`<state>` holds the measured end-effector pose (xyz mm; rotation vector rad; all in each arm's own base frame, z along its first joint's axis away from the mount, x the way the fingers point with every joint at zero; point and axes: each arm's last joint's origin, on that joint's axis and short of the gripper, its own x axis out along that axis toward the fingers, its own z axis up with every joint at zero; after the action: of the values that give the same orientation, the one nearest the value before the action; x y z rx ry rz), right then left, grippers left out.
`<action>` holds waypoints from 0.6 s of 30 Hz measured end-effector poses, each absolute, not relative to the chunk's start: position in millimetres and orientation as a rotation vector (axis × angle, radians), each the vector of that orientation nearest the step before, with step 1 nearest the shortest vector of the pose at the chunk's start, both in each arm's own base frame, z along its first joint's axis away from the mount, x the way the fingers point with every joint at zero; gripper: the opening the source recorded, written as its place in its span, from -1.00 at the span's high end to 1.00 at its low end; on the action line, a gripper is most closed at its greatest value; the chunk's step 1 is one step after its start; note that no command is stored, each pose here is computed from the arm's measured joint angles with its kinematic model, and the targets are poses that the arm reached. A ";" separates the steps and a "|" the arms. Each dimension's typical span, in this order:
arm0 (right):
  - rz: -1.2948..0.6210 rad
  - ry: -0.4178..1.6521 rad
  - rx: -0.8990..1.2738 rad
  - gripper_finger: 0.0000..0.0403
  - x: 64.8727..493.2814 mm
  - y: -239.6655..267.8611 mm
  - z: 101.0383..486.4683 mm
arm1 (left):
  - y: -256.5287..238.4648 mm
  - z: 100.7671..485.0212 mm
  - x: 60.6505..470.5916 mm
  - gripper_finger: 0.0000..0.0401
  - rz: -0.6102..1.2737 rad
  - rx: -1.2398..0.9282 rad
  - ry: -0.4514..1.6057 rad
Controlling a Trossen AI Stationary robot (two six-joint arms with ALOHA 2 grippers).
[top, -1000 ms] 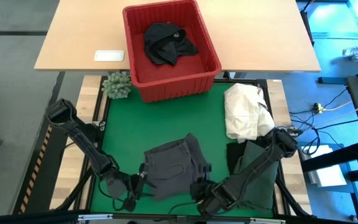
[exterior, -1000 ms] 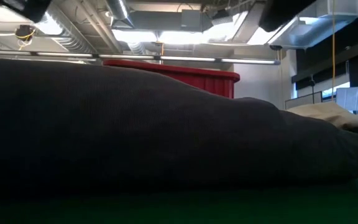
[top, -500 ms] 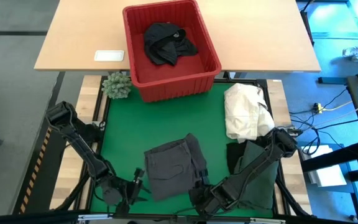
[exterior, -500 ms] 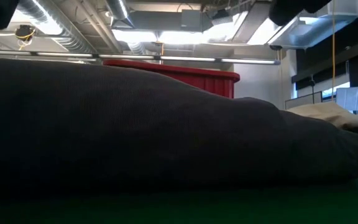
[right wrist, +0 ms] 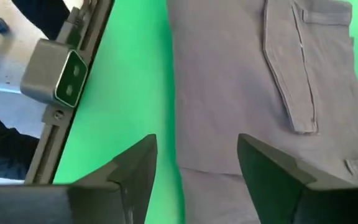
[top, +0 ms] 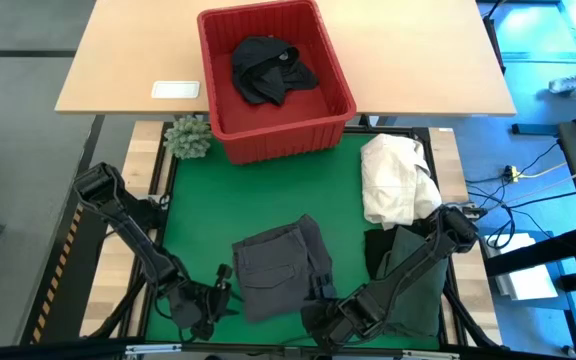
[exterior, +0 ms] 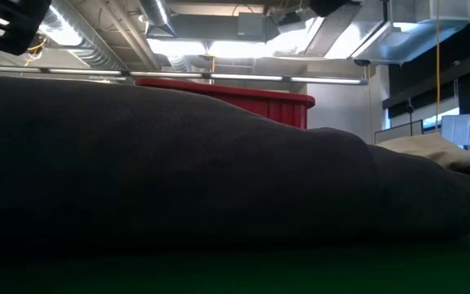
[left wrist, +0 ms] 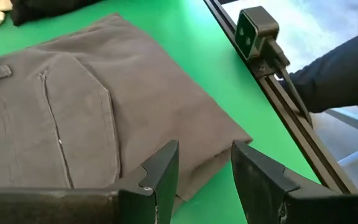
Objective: Fold laundry
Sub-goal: Fold the gray pants
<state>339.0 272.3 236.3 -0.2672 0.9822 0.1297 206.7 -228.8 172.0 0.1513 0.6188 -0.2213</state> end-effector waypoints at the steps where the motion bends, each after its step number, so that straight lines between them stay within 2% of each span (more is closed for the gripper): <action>1: 0.137 0.980 -0.280 -0.12 339.1 272.3 236.4 | -228.3 171.9 207.4 0.30 -0.223 0.155 0.620; 8: 0.140 1.069 -0.442 -0.12 333.6 266.2 227.0 | -224.9 166.4 204.7 0.30 -0.290 0.254 0.695; 13: 0.103 1.162 -0.525 -0.12 327.8 260.6 204.2 | -223.7 166.1 205.9 0.30 -0.300 0.247 0.706; 18: 0.031 1.210 -0.509 -0.12 316.6 253.7 189.5 | -224.8 166.9 206.0 0.30 -0.301 0.223 0.701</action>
<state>316.6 253.7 189.5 -0.5086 1.2099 0.0315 206.0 -224.8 166.9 0.2231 0.7008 -0.3007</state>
